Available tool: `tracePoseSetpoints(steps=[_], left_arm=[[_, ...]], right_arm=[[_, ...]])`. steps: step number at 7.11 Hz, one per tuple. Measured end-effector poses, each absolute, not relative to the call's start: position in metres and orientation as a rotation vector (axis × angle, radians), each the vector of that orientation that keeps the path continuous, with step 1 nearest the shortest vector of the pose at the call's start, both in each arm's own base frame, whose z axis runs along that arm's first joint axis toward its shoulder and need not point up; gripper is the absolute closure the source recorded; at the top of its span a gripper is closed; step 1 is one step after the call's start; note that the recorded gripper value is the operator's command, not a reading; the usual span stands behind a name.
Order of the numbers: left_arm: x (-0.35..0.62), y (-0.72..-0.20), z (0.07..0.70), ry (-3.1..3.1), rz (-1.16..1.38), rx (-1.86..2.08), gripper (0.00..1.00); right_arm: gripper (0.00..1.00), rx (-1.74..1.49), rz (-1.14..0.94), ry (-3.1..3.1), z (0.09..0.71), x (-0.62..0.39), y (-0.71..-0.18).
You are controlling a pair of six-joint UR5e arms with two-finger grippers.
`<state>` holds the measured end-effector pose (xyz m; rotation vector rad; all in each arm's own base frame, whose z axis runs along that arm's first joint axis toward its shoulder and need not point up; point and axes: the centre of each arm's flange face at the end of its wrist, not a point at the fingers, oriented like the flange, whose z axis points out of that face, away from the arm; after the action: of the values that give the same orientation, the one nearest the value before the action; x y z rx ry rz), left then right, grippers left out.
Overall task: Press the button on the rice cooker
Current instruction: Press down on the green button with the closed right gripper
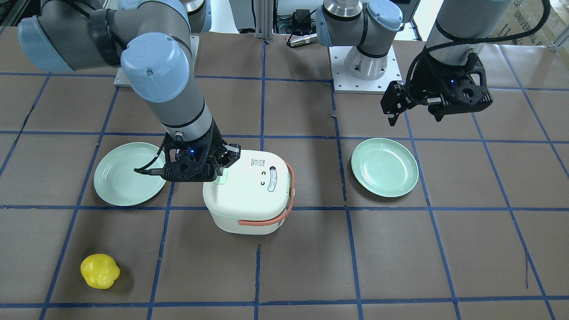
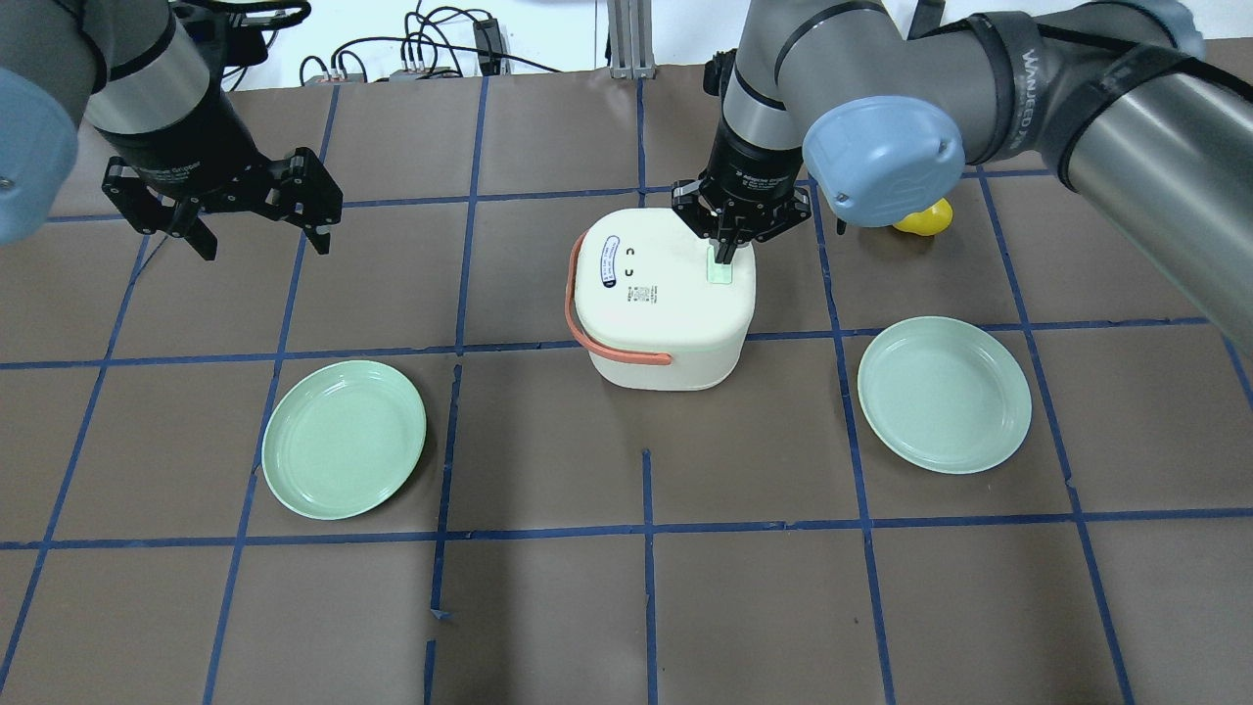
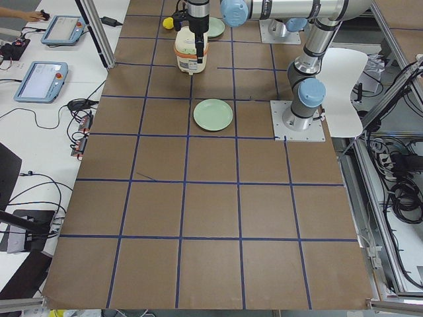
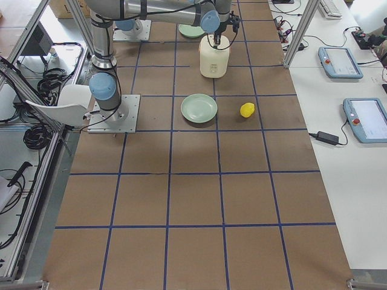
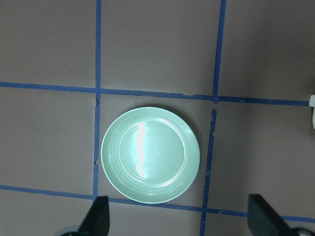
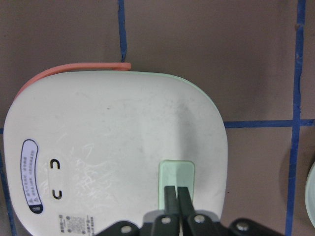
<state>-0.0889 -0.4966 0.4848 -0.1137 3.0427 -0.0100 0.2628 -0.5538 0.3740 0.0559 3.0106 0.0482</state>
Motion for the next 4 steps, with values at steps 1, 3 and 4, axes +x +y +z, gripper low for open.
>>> tracePoseSetpoints(steps=[1,3,4], left_arm=[[-0.0890,-0.4966,0.4848,3.043,-0.010,-0.114,0.00],[-0.0890,-0.4966,0.4848,3.044,-0.010,-0.114,0.00],[-0.0890,-0.4966,0.4848,3.044,-0.009,-0.114,0.00]], right_arm=[[0.85,0.056,0.051,3.011,0.3712,0.2631,-0.5552],[0.85,0.055,0.054,3.012,0.3646,0.2638,-0.5584],[0.85,0.056,0.056,3.012,0.3625,0.2639,-0.5595]])
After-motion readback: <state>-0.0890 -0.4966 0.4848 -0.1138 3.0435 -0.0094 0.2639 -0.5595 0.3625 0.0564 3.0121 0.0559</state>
